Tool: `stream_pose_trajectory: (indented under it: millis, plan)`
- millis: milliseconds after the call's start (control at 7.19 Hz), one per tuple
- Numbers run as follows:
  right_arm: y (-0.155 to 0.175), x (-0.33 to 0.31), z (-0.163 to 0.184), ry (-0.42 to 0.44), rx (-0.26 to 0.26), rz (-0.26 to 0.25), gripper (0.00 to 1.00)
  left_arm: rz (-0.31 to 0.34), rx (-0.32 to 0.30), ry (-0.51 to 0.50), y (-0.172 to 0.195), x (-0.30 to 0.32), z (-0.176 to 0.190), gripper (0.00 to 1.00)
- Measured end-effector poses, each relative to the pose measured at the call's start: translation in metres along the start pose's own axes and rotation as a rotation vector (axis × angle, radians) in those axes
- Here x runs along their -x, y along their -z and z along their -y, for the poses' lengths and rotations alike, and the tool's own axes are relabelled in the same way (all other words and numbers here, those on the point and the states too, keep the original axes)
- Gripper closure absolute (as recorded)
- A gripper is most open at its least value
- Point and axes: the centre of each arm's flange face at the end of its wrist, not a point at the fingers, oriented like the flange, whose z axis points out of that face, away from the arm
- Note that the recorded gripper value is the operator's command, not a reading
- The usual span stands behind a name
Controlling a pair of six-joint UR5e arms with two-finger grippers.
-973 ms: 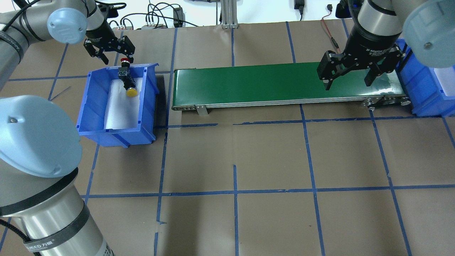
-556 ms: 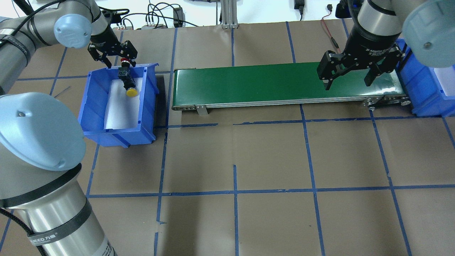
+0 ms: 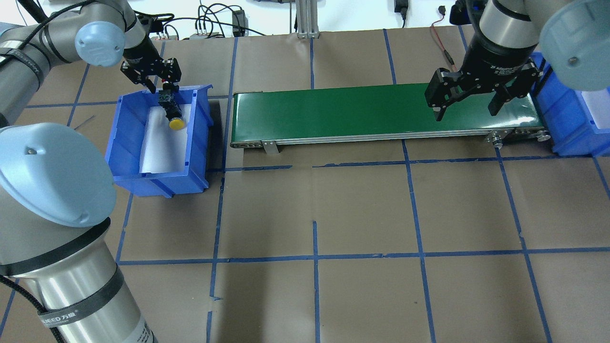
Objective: Transport two buttons from left to right
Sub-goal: 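Lift the red button switch out of the bin with the left gripper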
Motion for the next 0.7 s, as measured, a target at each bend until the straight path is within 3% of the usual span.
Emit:
stream_pose_trajectory:
  millis: [417,695]
  plan:
    - [0.0,0.0,0.0,-0.001,0.0,0.0,0.0,0.029,-0.018,0.004,0.015,-0.002,0.001,0.8]
    - [0.0,0.0,0.0,-0.001,0.0,0.0,0.0,0.037,-0.049,0.03,0.055,-0.015,-0.008,0.8]
